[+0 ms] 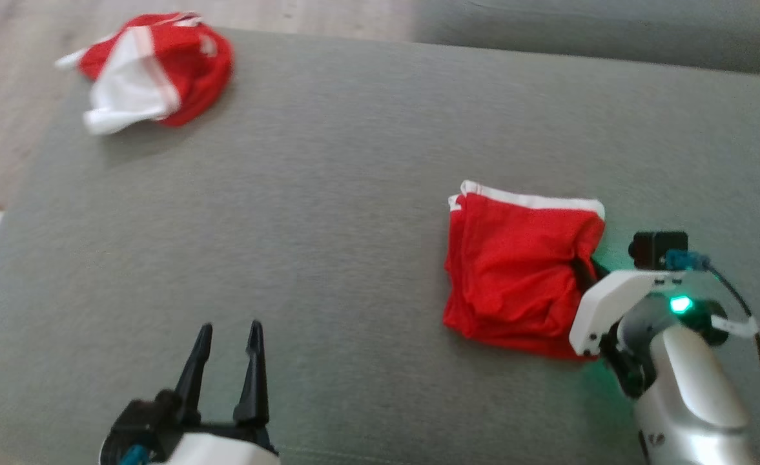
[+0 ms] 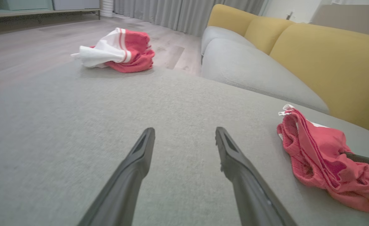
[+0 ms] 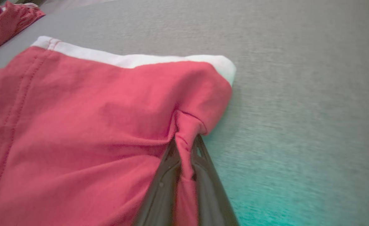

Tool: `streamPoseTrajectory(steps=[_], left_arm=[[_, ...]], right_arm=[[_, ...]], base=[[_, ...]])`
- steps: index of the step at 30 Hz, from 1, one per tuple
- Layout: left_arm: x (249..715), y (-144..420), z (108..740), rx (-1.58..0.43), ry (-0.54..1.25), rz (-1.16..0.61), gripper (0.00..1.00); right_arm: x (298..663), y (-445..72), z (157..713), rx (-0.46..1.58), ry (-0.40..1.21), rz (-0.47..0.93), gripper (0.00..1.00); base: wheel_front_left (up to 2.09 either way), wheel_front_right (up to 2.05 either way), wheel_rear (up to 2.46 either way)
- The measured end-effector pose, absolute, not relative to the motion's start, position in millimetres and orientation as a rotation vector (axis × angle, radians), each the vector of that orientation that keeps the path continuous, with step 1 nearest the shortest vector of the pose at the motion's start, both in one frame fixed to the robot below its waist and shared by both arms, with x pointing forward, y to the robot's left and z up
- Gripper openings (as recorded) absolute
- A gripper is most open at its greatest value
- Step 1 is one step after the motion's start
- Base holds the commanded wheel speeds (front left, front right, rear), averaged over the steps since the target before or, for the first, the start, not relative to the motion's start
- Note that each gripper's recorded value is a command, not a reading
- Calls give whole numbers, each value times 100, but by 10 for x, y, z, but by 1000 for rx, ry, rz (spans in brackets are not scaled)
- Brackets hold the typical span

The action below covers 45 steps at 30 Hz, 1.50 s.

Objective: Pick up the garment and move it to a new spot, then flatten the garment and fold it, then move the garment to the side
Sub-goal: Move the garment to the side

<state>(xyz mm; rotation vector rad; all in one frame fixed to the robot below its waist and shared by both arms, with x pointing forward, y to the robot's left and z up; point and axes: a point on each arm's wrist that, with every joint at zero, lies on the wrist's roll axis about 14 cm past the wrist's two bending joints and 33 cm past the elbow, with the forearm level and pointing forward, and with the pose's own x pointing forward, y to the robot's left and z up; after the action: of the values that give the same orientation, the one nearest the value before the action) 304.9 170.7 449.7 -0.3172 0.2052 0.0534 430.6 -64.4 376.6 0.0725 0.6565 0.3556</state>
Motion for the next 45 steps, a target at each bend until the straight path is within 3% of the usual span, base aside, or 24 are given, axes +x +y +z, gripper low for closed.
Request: streamPoseTrajectory(steps=[6, 13, 22, 27, 40, 41, 42, 43, 45], left_arm=[[3398, 1361, 4579, -300, 184, -86, 100], [3935, 726, 4568, -275, 196, -322, 100], [4325, 226, 4308, -280, 256, -476, 100], [4389, 130, 4216, -293, 277, -499, 100], [4348, 603, 4211, -257, 276, -366, 100], [4348, 603, 4211, -257, 276, -366, 100], [4338, 632, 4209, -255, 277, -358, 100], [4329, 660, 4209, -253, 278, -351, 100], [4302, 715, 4233, -247, 273, -336, 100]], right_arm=[[4464, -1151, 3927, 34, 585, 229, 0], [4621, -2155, 4334, -18, 463, -19, 0], [4630, -2897, 4293, -53, 490, -195, 0], [4674, -3070, 4166, -65, 528, -233, 0], [5235, -3643, 4432, -292, 552, -276, 0], [5235, -3643, 4432, -292, 552, -276, 22], [5249, -3654, 4410, -294, 559, -278, 75], [5267, -3652, 4401, -307, 561, -277, 100], [5331, -3625, 4449, -326, 523, -271, 100]], base=[[0, 0, 0], [0, 0, 0], [0, 0, 0], [0, 0, 0], [0, 0, 0], [0, 0, 0], [0, 0, 0], [0, 0, 0], [0, 0, 0]])
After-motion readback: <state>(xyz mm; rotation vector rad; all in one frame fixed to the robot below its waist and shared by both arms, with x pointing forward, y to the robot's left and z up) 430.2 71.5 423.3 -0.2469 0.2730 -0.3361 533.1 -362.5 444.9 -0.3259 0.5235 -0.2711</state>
